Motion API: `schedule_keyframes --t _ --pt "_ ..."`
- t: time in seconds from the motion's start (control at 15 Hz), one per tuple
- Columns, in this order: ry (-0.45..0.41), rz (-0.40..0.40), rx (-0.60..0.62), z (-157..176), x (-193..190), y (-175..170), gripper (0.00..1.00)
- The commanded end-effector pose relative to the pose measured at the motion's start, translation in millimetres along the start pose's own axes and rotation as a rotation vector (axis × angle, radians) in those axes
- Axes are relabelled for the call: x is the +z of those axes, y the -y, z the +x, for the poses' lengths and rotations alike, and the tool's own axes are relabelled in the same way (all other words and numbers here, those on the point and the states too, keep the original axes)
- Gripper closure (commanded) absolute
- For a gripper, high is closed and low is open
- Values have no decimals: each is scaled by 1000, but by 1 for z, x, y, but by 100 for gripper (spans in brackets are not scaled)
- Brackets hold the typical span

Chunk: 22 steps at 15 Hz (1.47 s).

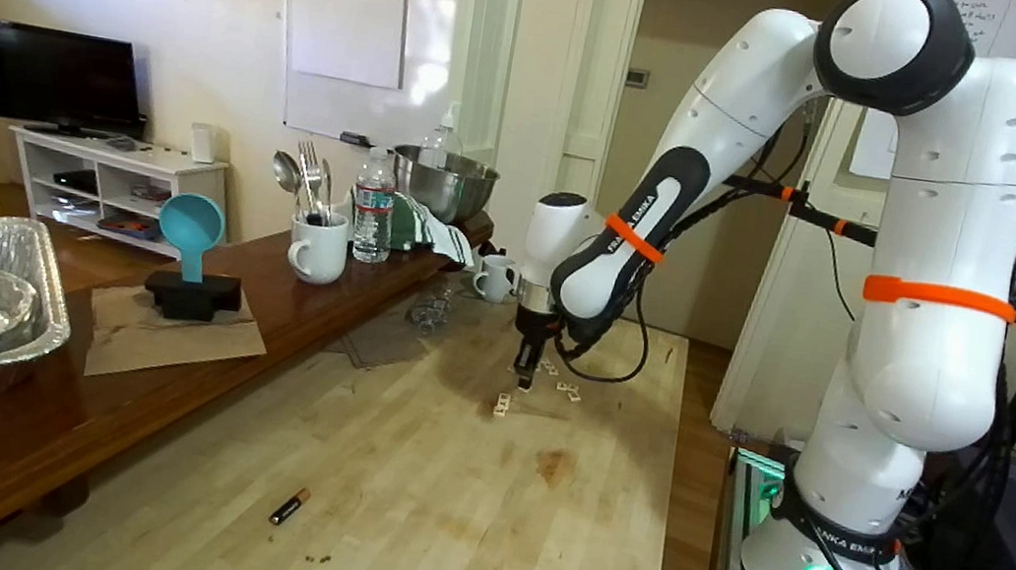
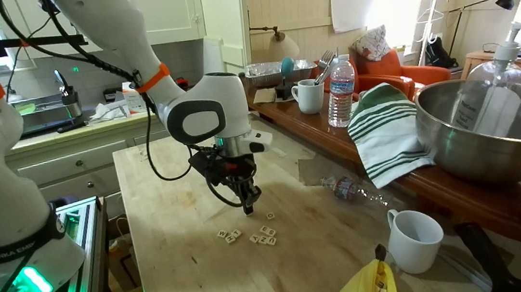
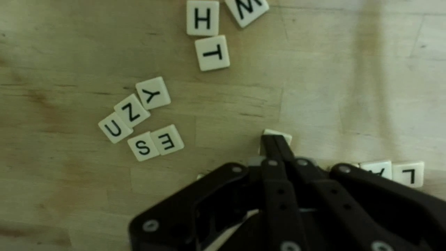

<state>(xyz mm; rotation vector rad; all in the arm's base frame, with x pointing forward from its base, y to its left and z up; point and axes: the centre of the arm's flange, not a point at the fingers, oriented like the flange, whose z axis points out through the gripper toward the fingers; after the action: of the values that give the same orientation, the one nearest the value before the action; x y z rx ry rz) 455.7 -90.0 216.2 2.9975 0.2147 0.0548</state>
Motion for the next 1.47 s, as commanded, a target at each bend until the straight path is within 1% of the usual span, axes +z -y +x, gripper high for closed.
schedule_keyframes --t 0.0,0.4,0.53,0.67,1.4 --pt "61 2 150 11 12 12 100" --pt "106 14 341 16 10 16 100" --pt "103 19 397 17 9 16 100" --pt "81 20 445 18 9 17 100" --pt "84 33 663 21 9 15 100"
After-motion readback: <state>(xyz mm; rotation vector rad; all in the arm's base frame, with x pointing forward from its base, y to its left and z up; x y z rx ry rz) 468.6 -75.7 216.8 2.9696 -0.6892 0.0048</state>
